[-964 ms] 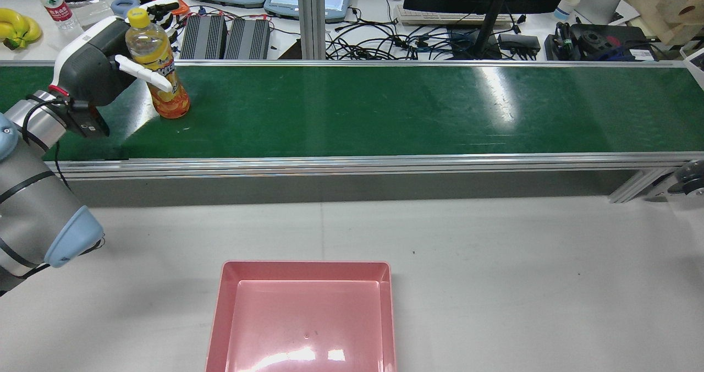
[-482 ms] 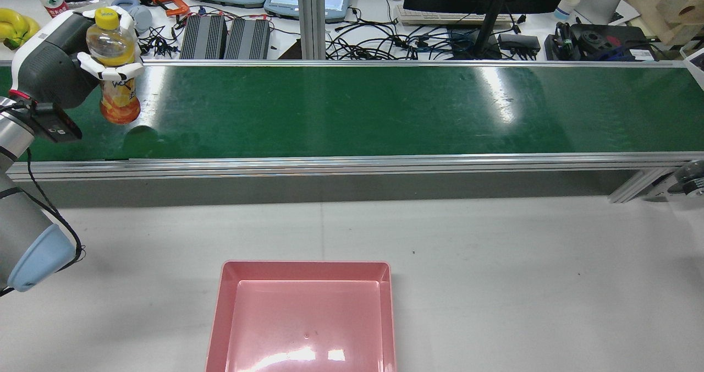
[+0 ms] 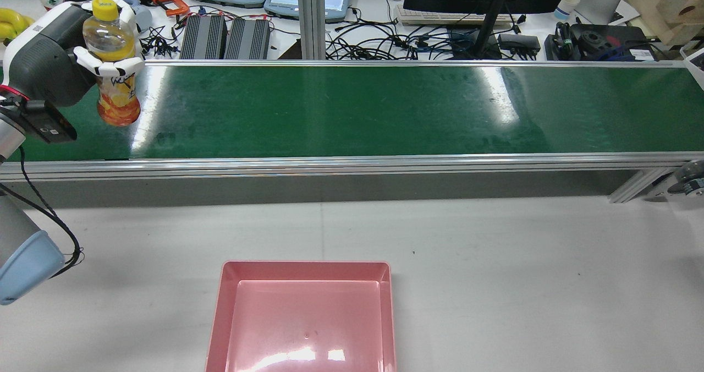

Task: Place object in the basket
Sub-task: 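Carry the bottle with the left hand over the pink tray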

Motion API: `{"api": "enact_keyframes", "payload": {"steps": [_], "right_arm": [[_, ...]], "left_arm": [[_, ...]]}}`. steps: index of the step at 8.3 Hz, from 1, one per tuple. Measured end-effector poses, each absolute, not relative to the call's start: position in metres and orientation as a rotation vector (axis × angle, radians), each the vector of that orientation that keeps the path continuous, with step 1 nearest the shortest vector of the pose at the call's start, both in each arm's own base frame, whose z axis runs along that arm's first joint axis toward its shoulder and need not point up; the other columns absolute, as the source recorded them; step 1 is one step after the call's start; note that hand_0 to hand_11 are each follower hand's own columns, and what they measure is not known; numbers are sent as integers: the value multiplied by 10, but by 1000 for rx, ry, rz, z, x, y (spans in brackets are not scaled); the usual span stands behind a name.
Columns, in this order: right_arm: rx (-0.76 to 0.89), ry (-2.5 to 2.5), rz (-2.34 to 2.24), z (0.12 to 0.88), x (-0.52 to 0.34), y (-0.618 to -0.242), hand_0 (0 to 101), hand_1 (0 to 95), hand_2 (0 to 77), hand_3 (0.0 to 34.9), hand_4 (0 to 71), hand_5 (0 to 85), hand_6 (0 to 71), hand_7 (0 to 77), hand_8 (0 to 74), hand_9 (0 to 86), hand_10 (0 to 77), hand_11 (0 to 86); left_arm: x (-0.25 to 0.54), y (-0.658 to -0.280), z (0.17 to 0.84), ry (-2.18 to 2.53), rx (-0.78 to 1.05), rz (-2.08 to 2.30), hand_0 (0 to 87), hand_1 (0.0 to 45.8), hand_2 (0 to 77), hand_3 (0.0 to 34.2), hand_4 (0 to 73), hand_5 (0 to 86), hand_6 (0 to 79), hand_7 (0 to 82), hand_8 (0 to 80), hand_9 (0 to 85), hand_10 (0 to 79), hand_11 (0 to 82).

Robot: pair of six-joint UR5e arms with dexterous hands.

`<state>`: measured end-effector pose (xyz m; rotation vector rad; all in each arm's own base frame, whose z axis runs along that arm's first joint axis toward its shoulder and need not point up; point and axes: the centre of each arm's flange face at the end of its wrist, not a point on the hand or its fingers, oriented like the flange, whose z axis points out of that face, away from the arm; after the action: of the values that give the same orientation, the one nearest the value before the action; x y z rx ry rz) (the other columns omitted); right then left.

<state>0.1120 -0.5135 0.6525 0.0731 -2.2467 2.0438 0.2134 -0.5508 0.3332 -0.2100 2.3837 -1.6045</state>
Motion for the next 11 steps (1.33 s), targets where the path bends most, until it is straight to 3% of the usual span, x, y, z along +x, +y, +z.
{"api": "enact_keyframes", "payload": {"steps": [11], "right_arm": [[73,-2247,2043,652,112,-513,3,0,5,0,0,0,0,5,0,0,0,0]], "left_arm": [[380,-354,249,2278,-486,-1148,722,5,453,0,458,682,638,671,682,644,600,644]]}}
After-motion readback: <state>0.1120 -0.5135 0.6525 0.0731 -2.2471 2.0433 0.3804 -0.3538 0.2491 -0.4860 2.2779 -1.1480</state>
